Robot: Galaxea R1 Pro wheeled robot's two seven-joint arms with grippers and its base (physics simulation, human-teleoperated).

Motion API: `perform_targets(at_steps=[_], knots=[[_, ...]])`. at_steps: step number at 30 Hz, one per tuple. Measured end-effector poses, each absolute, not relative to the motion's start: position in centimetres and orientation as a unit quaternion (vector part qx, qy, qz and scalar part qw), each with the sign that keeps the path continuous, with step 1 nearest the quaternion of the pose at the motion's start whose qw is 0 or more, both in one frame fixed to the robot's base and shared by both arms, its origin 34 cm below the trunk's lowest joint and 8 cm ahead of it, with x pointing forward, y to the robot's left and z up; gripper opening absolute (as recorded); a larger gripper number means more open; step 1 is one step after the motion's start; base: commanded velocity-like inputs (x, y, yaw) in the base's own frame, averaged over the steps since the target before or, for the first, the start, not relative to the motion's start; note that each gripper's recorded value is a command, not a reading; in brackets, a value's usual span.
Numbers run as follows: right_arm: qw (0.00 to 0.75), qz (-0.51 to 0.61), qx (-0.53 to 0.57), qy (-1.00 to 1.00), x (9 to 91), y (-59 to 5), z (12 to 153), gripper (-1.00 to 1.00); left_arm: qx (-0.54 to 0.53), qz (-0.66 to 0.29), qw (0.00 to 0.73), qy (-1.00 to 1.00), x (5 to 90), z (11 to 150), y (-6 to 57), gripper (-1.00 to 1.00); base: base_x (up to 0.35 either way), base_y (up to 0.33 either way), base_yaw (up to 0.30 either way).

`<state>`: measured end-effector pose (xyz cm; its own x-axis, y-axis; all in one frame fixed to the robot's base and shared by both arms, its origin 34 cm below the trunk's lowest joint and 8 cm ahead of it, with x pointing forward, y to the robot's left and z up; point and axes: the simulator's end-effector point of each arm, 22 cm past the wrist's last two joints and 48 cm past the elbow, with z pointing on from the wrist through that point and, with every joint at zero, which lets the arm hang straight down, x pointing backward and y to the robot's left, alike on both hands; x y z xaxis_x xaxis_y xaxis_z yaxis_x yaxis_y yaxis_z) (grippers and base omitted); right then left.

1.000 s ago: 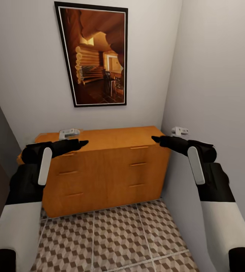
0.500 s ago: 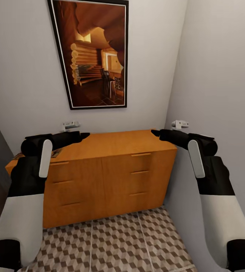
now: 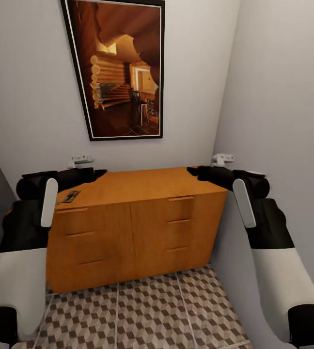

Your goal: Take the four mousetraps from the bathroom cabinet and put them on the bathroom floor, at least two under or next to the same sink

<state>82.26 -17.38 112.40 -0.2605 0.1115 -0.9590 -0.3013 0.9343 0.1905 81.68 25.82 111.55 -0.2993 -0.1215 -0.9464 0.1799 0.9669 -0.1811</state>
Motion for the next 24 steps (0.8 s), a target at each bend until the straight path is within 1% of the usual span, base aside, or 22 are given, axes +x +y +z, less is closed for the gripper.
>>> perform_targets(at_steps=[7,10,14,17,24], knots=[[0.603,0.120,-0.021,0.788,82.9,-16.9,111.5,1.00,0.003,-0.080,0.599,0.796,81.5,112.5,31.5,1.00,0.000,0.000,0.000],[0.602,0.051,0.029,0.796,83.1,-19.1,111.0,1.00,-0.001,-0.063,0.603,0.796,81.4,113.0,33.3,1.00,0.000,0.000,0.000],[0.601,-0.019,0.067,0.796,82.7,-21.2,110.7,1.00,-0.006,-0.036,0.603,0.797,81.3,113.2,35.3,1.00,0.000,0.000,0.000],[0.603,-0.049,0.064,0.794,82.3,-20.8,110.8,1.00,-0.012,-0.002,0.602,0.799,81.1,113.3,37.2,1.00,0.000,0.000,0.000],[0.603,-0.067,0.052,0.793,82.0,-20.0,110.5,1.00,-0.029,0.135,0.578,0.804,80.3,112.7,42.3,1.00,0.000,0.000,0.000]])
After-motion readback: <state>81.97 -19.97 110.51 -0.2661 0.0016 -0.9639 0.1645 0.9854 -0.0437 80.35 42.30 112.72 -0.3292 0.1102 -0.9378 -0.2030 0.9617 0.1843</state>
